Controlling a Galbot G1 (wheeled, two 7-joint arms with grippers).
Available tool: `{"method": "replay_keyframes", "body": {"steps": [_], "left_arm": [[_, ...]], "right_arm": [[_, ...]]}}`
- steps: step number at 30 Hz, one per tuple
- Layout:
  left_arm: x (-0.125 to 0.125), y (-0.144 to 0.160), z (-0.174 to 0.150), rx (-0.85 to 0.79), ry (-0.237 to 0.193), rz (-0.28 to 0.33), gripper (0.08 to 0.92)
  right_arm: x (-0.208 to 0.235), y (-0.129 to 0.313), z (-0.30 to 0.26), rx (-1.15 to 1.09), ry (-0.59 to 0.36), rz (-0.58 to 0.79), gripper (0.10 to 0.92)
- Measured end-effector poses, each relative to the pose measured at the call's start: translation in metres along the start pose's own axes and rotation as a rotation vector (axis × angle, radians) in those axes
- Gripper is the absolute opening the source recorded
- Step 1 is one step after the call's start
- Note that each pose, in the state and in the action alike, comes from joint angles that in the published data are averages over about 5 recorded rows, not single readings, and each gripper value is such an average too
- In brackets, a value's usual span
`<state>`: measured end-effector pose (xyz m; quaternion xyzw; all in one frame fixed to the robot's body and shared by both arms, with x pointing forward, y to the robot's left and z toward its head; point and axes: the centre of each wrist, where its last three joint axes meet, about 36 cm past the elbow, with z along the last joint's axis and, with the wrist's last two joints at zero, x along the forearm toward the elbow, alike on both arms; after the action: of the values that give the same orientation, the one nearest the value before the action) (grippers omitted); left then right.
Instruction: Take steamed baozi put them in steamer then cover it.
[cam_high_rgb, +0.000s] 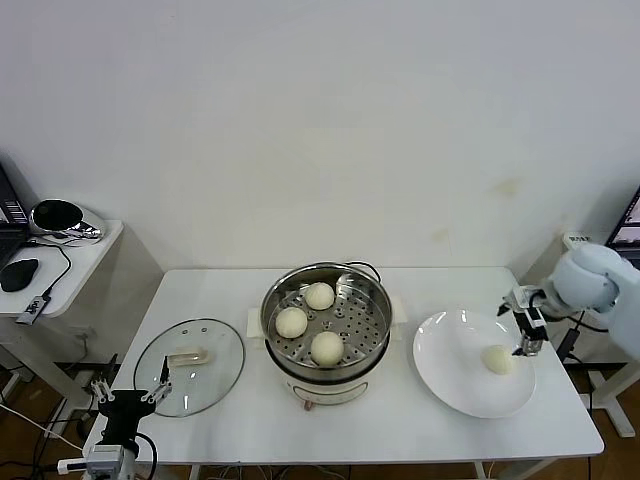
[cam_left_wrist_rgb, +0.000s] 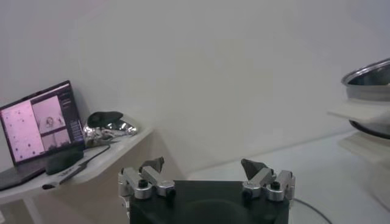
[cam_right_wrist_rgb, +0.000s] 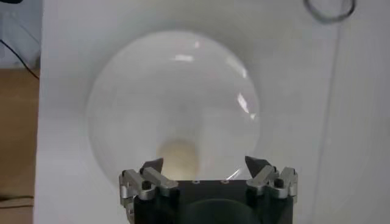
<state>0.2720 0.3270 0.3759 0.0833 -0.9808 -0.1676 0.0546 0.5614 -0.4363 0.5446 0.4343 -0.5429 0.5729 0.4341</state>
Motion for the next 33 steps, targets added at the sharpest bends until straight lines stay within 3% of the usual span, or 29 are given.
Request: {"method": "replay_keyframes", "body": {"steps": [19,33], "left_arm": [[0.001,0.005,0.000,-0.003,0.008,-0.012,0.823],[0.002,0.005,0.001,-0.003,0.011,-0.015,0.823]], "right_arm": [[-0.076,0.003,0.019,-0.080,0.013,-0.024,0.819],[-0.100,0.002,0.008,-0.086,0.006,-0.032,0.696]]}}
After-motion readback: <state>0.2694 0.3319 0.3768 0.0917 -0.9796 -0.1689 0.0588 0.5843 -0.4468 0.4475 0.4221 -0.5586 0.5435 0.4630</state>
